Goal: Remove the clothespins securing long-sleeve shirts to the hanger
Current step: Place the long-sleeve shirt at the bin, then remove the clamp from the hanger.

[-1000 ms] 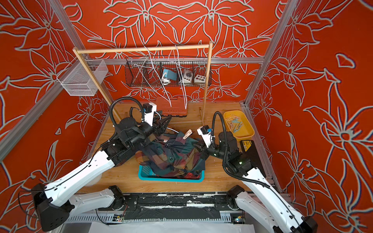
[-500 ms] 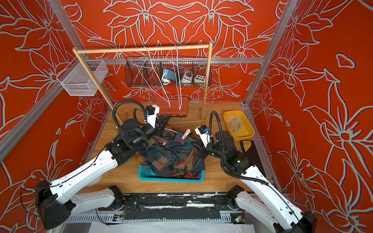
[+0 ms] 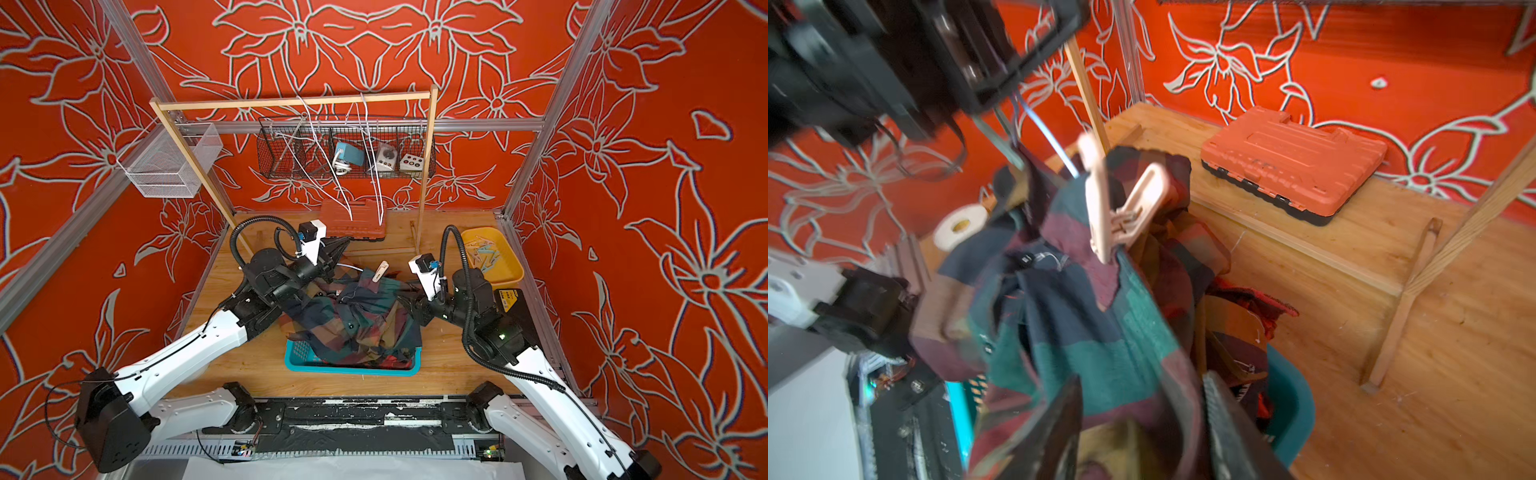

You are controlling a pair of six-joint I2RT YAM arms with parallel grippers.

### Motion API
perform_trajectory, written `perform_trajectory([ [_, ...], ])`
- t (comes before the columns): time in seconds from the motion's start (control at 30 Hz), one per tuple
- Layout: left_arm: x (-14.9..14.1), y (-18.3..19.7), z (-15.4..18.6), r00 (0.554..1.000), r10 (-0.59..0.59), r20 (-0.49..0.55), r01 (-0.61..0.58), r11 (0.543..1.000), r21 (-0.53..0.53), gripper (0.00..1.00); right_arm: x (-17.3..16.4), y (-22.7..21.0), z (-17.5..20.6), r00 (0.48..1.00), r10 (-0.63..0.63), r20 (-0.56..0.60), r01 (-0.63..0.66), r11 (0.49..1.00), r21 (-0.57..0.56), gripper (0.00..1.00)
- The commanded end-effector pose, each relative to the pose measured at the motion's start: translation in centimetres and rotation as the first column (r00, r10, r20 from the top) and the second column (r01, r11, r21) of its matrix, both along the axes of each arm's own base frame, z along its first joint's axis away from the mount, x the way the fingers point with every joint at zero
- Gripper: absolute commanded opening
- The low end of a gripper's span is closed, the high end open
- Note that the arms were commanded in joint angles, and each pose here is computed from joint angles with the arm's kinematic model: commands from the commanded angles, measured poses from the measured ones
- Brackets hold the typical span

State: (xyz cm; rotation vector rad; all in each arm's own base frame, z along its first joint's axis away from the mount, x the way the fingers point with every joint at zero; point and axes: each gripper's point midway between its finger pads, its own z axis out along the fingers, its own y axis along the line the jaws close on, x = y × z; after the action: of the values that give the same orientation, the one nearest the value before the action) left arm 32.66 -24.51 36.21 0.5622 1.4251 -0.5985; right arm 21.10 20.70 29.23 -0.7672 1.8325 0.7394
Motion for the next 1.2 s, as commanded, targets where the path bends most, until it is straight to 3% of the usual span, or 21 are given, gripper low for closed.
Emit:
perform_trajectory([
  [0.0,0.5,0.5,1.0,0.996,-0.022,0.083,0.022,1.0,0.013,0.0,-0.7,-0.7,2.6,0.997,0.021,0.068,-0.022,1.0,0.01,0.56],
  [0.37,-1.7,-1.9,1.2,0.965,-0.247,0.093,0.242,0.968,0.063,0.0,-1.0,2.7,7.0,0.938,0.287,0.195,-0.309,0.947,0.091,0.63],
  [0.53,-2.8,-2.0,2.2,0.943,-0.317,0.103,0.311,0.947,0.076,0.0,1.1,2.8,6.4,0.933,0.296,0.206,-0.329,0.931,0.155,0.64],
  [0.73,-3.6,-2.5,2.9,0.908,-0.41,0.091,0.403,0.911,0.089,0.0,1.3,2.4,5.8,0.916,0.293,0.274,-0.334,0.935,0.118,0.66],
  [1.17,-4.5,-2.2,3.5,0.898,-0.425,0.117,0.417,0.905,0.088,0.0,1.6,2.3,3.8,0.915,0.295,0.275,-0.347,0.924,0.161,0.71],
])
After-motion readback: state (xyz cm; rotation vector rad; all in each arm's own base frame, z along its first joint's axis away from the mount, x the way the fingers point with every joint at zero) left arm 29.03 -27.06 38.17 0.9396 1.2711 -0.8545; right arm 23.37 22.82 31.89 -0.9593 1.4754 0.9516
